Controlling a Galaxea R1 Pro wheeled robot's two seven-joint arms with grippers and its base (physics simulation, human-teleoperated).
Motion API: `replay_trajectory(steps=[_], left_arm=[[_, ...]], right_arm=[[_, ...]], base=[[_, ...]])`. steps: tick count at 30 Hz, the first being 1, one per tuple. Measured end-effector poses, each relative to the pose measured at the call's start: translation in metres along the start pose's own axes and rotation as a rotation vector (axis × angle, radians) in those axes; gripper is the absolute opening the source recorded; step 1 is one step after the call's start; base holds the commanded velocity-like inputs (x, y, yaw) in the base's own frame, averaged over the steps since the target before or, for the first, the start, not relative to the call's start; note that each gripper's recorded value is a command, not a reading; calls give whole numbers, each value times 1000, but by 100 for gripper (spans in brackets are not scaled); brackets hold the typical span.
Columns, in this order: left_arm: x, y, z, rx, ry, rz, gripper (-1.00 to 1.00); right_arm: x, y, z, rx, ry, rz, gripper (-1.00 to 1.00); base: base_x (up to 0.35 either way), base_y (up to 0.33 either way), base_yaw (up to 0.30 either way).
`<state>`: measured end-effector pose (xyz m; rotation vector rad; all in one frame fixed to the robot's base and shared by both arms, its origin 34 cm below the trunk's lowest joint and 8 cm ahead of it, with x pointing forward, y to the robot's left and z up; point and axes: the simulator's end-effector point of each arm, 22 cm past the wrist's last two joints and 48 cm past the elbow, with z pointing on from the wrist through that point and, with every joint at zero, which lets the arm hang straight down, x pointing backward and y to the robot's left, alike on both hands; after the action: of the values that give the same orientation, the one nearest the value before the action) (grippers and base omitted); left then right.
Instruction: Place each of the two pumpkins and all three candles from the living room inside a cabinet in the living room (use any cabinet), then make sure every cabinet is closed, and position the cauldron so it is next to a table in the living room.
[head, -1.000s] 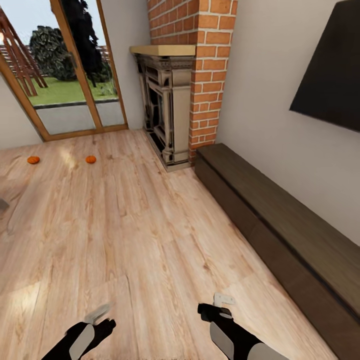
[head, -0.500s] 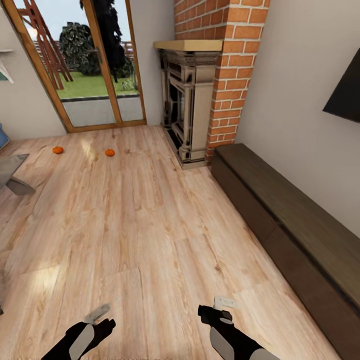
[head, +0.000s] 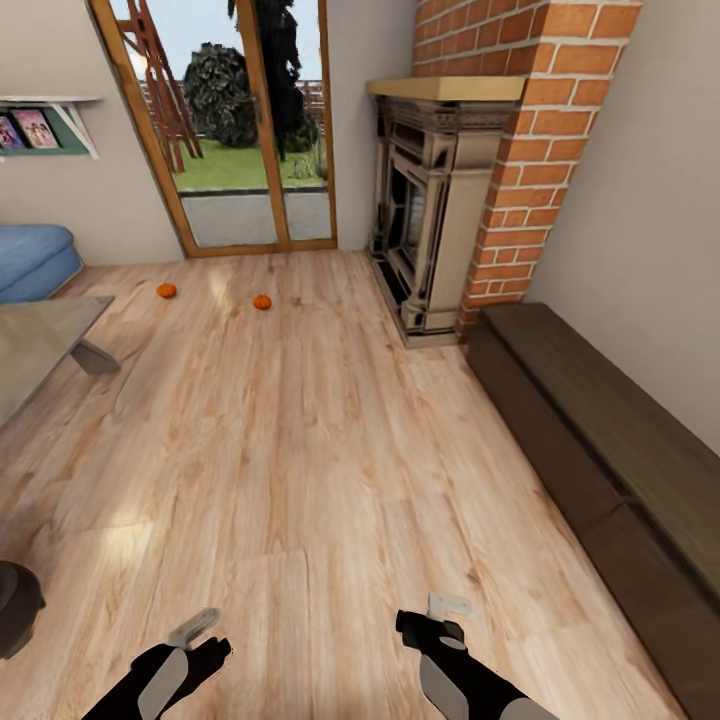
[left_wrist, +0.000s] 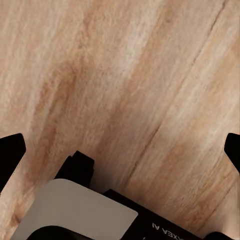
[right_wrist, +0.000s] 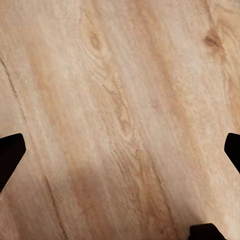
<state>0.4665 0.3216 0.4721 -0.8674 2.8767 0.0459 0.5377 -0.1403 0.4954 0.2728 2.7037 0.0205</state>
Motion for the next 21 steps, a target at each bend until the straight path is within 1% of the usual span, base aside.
replay_trajectory(steps=[5, 11, 13, 17, 21], left_arm=[[0, 0, 0, 1, 0, 0, 100], [-1, -1, -1, 3, -3, 0, 100], [-1, -1, -1, 4, -4, 0, 100], [-1, -2, -1, 5, -5, 0, 100], [-1, -2, -1, 5, -5, 1, 100]], right_arm=[[0, -1, 0, 0, -2, -5, 100], [0, -1, -1, 1, -3, -6, 100], [0, -2, -1, 2, -10, -2, 100], [-7, -3, -2, 4, -56, 16, 100], [-8, -4, -2, 6, -69, 23, 100]], base=[[332, 113, 277], [333, 27, 269], [333, 4, 133], [333, -27, 45], [333, -96, 11]])
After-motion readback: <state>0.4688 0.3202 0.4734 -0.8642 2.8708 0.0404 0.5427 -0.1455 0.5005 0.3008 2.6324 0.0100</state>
